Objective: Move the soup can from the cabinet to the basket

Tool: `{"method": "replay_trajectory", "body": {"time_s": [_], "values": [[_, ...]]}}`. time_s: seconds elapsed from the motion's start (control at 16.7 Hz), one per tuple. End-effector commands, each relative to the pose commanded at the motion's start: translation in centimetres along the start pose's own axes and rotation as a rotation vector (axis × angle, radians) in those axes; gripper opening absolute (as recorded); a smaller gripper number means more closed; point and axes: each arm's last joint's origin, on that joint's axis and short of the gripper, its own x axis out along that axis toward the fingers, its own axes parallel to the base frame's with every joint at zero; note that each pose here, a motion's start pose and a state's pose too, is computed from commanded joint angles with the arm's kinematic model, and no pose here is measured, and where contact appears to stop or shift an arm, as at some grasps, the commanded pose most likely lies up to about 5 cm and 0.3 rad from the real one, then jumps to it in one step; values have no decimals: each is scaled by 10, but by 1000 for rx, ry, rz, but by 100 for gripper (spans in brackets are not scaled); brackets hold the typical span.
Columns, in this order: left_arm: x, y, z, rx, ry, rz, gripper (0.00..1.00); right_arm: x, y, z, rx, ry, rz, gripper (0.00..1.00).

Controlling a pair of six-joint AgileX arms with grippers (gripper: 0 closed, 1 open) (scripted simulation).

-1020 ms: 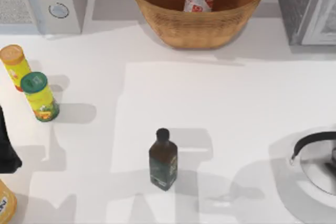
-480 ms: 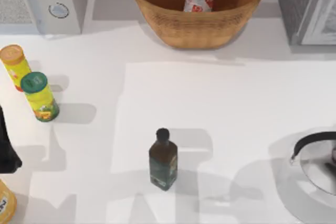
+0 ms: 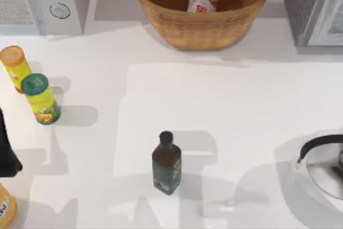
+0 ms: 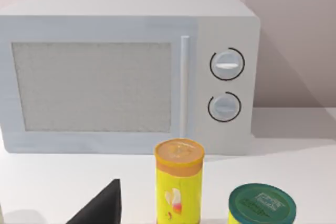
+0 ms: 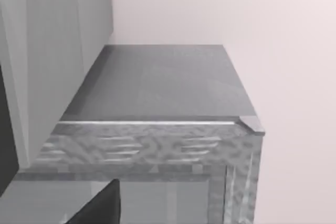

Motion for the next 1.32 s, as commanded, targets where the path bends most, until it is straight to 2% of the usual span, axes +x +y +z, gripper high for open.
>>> {"method": "replay_trajectory", "body": {"time_s": [0.42,0.72,0.9,1.08,1.32], "values": [[0,0,0,0,0,0,100,1,2,3,-4,-3,-3,100],[0,0,0,0,0,0,100,39,30,5,-3,-7,-4,100],[0,0,0,0,0,0,100,74,71,6,2,-6,-2,100],[0,0,0,0,0,0,100,101,130,6,4,-4,-3,100],[0,0,0,0,0,0,100,106,217,5,2,-3,-2,100]]}}
